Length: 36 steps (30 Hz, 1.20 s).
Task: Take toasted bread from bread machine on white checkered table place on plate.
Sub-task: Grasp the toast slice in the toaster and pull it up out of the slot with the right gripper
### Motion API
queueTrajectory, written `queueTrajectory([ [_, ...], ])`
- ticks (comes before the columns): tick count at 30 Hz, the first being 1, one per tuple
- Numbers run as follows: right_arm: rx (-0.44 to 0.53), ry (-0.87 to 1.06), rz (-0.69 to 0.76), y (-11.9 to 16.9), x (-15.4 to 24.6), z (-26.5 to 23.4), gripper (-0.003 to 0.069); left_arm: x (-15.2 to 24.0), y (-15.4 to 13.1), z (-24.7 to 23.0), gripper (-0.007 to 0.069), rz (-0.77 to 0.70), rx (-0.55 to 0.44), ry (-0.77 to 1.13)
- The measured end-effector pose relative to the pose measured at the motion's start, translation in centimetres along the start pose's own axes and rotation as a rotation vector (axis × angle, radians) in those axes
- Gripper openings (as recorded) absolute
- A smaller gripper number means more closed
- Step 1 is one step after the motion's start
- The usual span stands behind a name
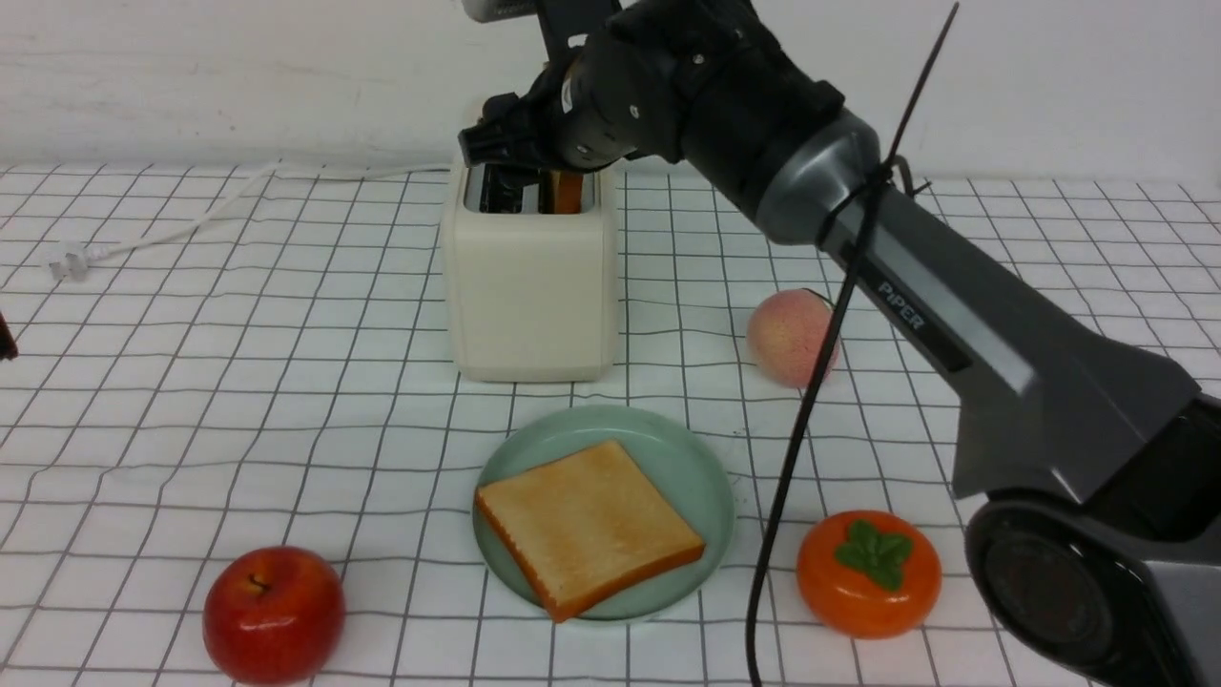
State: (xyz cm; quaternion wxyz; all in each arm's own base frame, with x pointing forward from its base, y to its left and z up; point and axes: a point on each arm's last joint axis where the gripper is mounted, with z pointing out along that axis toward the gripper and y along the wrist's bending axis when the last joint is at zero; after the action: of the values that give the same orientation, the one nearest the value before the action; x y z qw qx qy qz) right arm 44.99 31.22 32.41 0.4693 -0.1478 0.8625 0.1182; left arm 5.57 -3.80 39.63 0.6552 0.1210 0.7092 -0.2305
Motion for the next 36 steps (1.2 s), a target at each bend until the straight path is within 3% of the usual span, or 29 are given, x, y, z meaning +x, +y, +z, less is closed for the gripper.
queueTrajectory([
  [11,-0.028,-0.033,0.077,-0.1,-1.8,-2.6,0.0536,0.0,0.0,0.0,-0.0013,0.0,0.0,0.0],
  [21,-0.051,-0.126,0.061,-0.1,-0.7,1.0,0.0523,0.0,0.0,0.0,-0.0013,-0.001,0.001,0.001],
  [32,0.016,-0.051,0.03,-0.9,0.2,1.4,0.0323,0.0,0.0,0.0,-0.0013,-0.001,0.002,0.004],
  [36,0.02,-0.044,0.03,-0.9,0.2,1.4,0.0183,0.0,0.0,0.0,-0.0013,-0.001,0.002,0.004],
])
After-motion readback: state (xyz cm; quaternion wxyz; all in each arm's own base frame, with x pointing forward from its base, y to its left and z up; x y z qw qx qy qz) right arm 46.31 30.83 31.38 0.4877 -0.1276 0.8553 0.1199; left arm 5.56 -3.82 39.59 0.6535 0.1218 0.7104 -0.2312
